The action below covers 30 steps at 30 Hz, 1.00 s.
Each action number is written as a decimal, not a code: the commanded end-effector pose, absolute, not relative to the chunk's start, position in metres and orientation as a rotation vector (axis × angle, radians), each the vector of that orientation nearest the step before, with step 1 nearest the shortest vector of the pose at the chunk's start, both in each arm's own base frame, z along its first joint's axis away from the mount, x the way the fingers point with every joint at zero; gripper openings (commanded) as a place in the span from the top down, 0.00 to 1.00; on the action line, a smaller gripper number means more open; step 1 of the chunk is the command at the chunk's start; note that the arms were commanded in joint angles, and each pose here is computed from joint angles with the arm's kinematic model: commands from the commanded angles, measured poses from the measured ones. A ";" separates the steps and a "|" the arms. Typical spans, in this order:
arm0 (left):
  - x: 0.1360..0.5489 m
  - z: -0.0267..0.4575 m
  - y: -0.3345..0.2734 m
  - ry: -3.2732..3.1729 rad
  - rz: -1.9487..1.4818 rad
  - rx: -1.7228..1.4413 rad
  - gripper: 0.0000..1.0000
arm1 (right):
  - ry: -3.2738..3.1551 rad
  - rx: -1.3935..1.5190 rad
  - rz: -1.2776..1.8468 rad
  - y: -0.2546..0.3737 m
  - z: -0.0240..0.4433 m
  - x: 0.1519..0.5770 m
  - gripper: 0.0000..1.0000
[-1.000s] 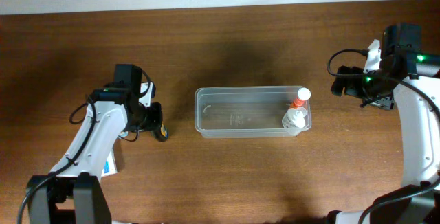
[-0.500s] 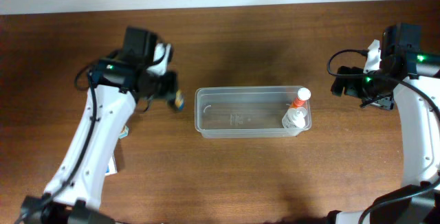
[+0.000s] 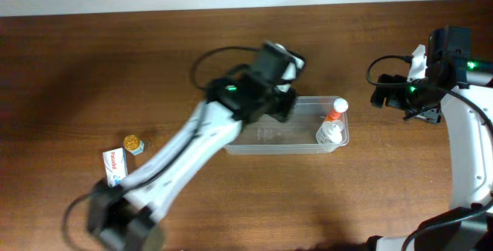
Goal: Pack container
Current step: 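Grasp the small dark white-capped bottle with the left gripper, then lower the dark bottle into the container and release, withdraw left arm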
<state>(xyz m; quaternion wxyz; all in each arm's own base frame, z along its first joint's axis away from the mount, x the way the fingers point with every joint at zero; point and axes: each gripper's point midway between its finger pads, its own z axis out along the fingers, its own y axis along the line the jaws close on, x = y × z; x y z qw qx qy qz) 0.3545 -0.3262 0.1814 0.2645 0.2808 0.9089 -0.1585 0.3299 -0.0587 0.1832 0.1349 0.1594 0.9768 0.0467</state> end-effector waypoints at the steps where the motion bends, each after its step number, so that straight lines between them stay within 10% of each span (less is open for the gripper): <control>1: 0.361 0.149 -0.337 2.487 -0.389 0.800 0.97 | 2.830 0.470 0.149 -0.058 0.183 0.330 0.03; 16: 0.365 0.111 -0.370 2.465 -0.403 0.862 0.95 | 2.829 0.470 0.149 -0.058 0.183 0.330 0.03; 30: 0.352 0.096 -0.389 2.458 -0.414 0.920 0.74 | 2.830 0.470 0.149 -0.058 0.183 0.330 0.03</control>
